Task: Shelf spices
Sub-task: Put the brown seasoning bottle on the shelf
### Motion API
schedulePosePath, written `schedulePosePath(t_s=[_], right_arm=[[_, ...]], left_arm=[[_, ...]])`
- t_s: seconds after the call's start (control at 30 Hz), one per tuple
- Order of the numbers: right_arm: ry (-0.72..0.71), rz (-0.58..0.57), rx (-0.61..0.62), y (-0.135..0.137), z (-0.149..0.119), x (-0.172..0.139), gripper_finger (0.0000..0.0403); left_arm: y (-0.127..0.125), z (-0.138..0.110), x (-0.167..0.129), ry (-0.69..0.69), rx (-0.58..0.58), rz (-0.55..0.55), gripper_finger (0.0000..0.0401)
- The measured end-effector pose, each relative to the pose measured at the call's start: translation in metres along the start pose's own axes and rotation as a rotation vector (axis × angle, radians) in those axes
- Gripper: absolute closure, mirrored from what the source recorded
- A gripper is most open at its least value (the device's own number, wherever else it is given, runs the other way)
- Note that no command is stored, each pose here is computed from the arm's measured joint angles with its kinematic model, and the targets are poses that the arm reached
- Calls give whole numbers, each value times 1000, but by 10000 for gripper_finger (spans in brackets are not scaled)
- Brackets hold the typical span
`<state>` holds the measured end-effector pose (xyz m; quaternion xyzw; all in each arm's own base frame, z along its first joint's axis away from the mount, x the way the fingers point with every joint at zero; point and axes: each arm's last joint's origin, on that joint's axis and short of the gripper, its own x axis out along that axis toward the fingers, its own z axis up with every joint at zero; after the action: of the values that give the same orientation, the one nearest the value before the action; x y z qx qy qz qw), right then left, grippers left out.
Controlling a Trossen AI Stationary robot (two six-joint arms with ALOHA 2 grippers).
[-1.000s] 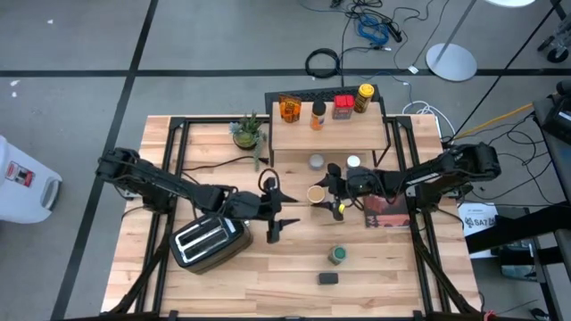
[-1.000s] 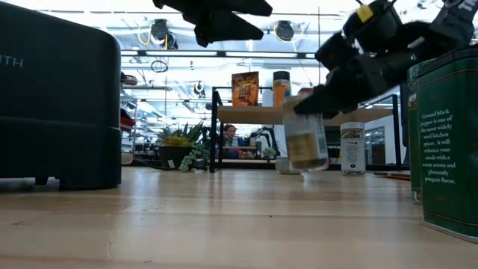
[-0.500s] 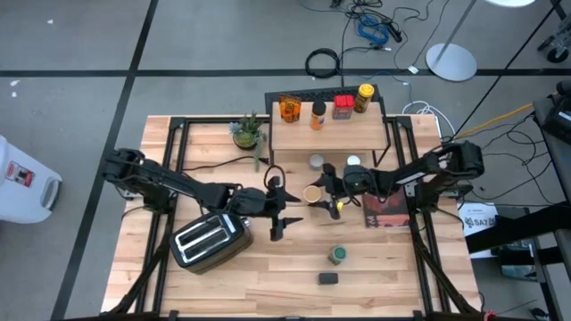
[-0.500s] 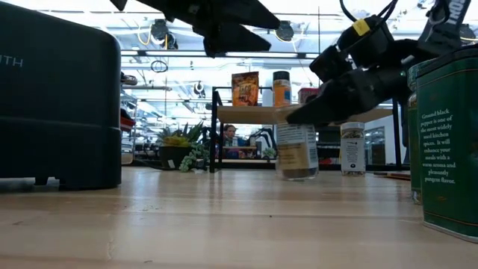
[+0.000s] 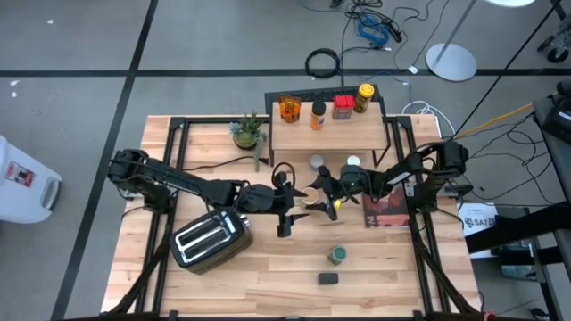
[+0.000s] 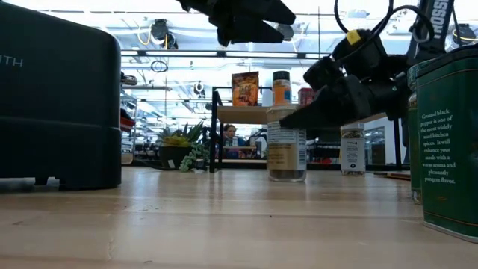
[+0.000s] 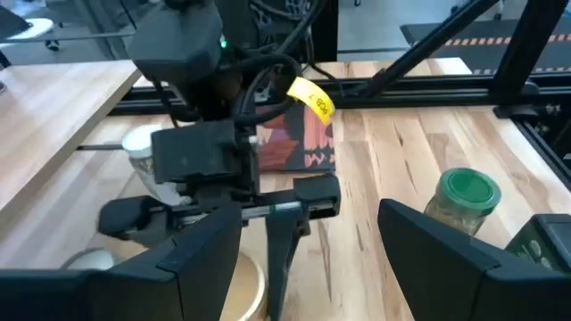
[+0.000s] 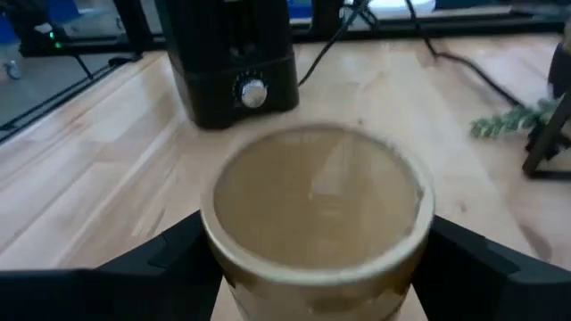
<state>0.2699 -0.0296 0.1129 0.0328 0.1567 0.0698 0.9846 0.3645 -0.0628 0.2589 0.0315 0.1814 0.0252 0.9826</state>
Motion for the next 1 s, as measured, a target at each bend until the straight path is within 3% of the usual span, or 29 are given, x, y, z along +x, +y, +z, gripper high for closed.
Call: schedulePosePath(t_s=[0.37, 0.63, 1.0], right_arm=[[17, -9, 26, -5, -8, -6, 109], [-48, -37, 40, -2, -20, -26, 108], [-29, -31, 51, -4, -24, -19, 108]], left_arm=[[0, -2, 0, 21, -7, 3, 129], [4, -2, 1, 20, -27, 13, 129], [6, -1, 1, 11, -35, 19, 129]])
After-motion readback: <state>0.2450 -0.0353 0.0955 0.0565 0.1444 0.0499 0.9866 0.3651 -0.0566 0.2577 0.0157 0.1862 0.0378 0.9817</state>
